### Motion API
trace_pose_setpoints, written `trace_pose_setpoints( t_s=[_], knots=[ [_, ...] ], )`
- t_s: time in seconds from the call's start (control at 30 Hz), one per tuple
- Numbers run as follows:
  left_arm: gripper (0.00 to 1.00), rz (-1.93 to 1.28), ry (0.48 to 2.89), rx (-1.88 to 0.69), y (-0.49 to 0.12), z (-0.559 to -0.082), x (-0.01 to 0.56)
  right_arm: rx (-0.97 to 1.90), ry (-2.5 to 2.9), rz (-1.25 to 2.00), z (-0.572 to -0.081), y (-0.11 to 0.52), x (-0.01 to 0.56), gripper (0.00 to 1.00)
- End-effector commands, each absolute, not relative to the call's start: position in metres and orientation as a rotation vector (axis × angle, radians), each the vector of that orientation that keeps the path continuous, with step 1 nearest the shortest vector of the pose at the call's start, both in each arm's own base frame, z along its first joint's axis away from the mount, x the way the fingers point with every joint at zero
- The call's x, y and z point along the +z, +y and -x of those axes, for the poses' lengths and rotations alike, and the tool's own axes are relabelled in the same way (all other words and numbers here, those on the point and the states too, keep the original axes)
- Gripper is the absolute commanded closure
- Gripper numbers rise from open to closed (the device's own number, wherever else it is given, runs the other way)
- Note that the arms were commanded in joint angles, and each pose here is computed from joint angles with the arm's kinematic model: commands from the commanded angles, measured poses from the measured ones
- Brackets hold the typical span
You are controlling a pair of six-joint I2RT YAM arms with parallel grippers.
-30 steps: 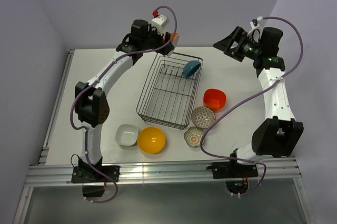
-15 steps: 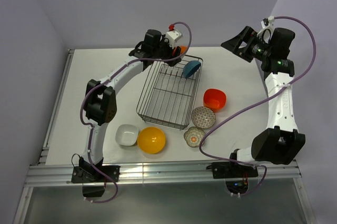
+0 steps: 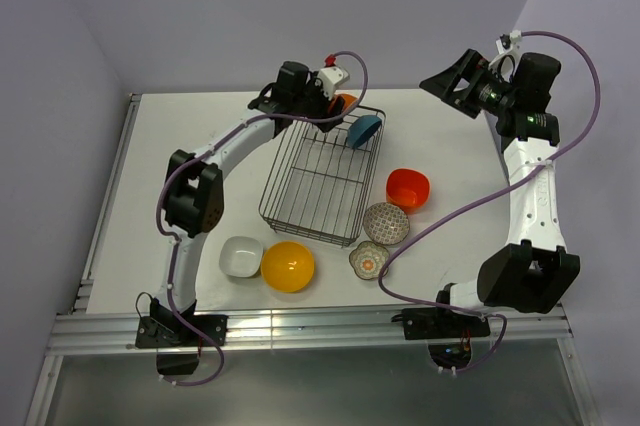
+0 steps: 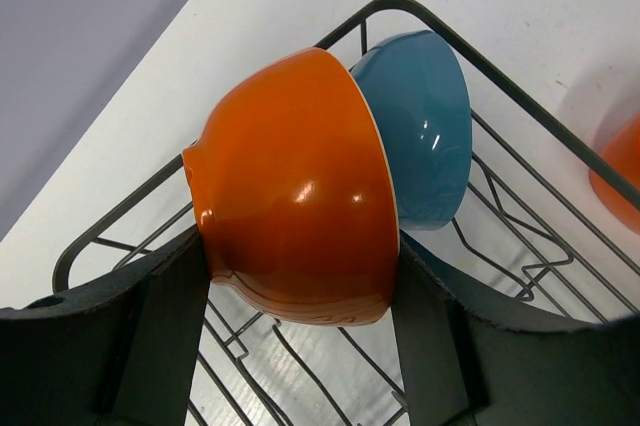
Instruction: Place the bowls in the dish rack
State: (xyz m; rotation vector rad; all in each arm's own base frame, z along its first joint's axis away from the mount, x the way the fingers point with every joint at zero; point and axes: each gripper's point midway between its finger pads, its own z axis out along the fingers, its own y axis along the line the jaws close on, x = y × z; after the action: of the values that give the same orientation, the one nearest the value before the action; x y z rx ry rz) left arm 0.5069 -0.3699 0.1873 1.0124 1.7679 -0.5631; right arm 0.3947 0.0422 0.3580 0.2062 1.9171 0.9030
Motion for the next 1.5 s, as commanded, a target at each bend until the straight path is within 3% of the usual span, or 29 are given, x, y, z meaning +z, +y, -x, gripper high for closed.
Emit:
trace_pose_setpoints(
  t_s=[0.0, 0.53, 0.67, 0.8, 0.87, 0.9, 1.0, 1.13, 1.27, 1.47],
  knots=[
    [1.0, -1.063, 1.676, -0.555, -0.382, -0.51, 0.197, 0.897, 1.846, -0.149, -0.39, 0.043, 0.382, 0.0],
    [1.0, -1.097, 1.702, -0.507, -0.385, -0.52, 0.168, 0.919, 1.857, -0.155, -0.397, 0.044, 0.376, 0.0],
    [0.96, -1.099, 1.702, -0.471, -0.383, -0.523, 0.165, 0.93, 1.858, -0.16, -0.399, 0.043, 0.374, 0.0],
    [0.77, -1.105, 1.712, -0.464, -0.382, -0.524, 0.159, 0.93, 1.862, -0.159, -0.4, 0.044, 0.373, 0.0],
    [0.63, -1.108, 1.707, -0.465, -0.383, -0.524, 0.159, 0.929, 1.863, -0.161, -0.4, 0.043, 0.372, 0.0],
    [0.49, -1.103, 1.707, -0.461, -0.383, -0.525, 0.16, 0.928, 1.864, -0.163, -0.401, 0.043, 0.372, 0.0],
    [0.37, -1.098, 1.702, -0.456, -0.383, -0.524, 0.163, 0.928, 1.864, -0.16, -0.401, 0.043, 0.372, 0.0],
    [0.11, -1.097, 1.688, -0.445, -0.385, -0.522, 0.169, 0.932, 1.866, -0.163, -0.402, 0.043, 0.371, 0.0],
    [0.0, -1.072, 1.67, -0.437, -0.383, -0.523, 0.181, 0.93, 1.868, -0.17, -0.403, 0.042, 0.37, 0.0],
    [0.0, -1.055, 1.631, -0.417, -0.38, -0.521, 0.21, 0.918, 1.864, -0.161, -0.402, 0.042, 0.374, 0.0]
  ],
)
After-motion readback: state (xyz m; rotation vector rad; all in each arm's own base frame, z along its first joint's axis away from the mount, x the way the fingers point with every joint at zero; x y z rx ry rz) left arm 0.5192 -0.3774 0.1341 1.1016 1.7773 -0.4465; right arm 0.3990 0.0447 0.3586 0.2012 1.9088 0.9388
